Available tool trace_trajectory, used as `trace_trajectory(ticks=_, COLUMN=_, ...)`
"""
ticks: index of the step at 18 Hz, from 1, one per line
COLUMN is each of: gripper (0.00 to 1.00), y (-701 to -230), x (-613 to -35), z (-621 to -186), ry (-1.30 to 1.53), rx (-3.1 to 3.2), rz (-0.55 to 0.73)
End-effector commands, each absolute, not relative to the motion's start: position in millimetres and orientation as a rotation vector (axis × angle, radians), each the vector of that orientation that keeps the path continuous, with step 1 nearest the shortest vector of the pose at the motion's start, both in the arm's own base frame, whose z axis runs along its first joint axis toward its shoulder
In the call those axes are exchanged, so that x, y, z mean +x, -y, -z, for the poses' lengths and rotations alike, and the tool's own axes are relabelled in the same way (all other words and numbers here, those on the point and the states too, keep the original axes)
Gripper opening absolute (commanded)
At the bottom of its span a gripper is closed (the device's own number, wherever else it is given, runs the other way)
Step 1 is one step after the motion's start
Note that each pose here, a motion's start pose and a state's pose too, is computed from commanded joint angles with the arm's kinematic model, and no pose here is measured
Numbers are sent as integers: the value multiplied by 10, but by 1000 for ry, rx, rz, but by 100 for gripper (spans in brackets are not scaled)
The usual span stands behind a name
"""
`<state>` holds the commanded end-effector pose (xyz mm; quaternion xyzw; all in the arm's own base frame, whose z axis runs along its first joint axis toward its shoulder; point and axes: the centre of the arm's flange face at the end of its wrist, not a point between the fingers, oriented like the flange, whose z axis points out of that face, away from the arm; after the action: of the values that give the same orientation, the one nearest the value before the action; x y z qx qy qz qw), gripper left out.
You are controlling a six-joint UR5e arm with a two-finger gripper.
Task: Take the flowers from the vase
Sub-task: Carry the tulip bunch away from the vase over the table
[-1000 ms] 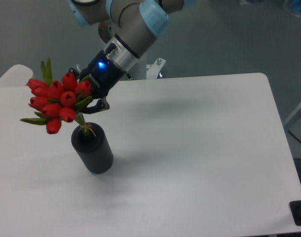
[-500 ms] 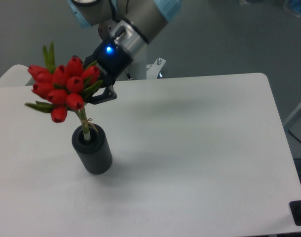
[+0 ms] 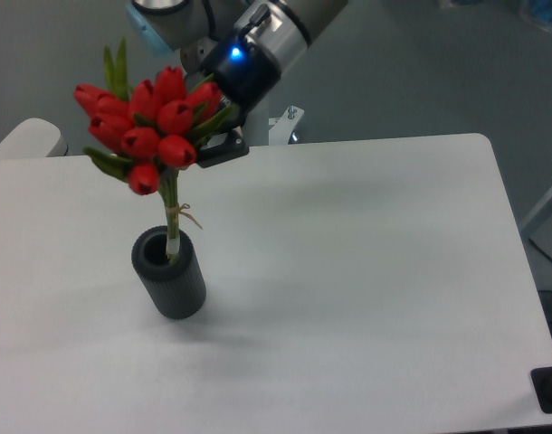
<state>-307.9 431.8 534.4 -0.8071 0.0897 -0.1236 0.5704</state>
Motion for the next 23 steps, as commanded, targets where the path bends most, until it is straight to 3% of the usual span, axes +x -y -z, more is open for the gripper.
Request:
trace_trajectory(ticks=7, gripper=26, y=-4338, x=-4086, z=-4731, ry=-160, rx=-1953, rz=222)
trace_trajectory(ticks=13, gripper=26, y=-4552, x=-4686, z=-4679, ry=-164, rx=-2048, rz=119)
trace_trajectory(ticks=23, gripper=26, y=-4671, x=-4860, z=-4383, ry=-265, rx=-2253, rz=-62)
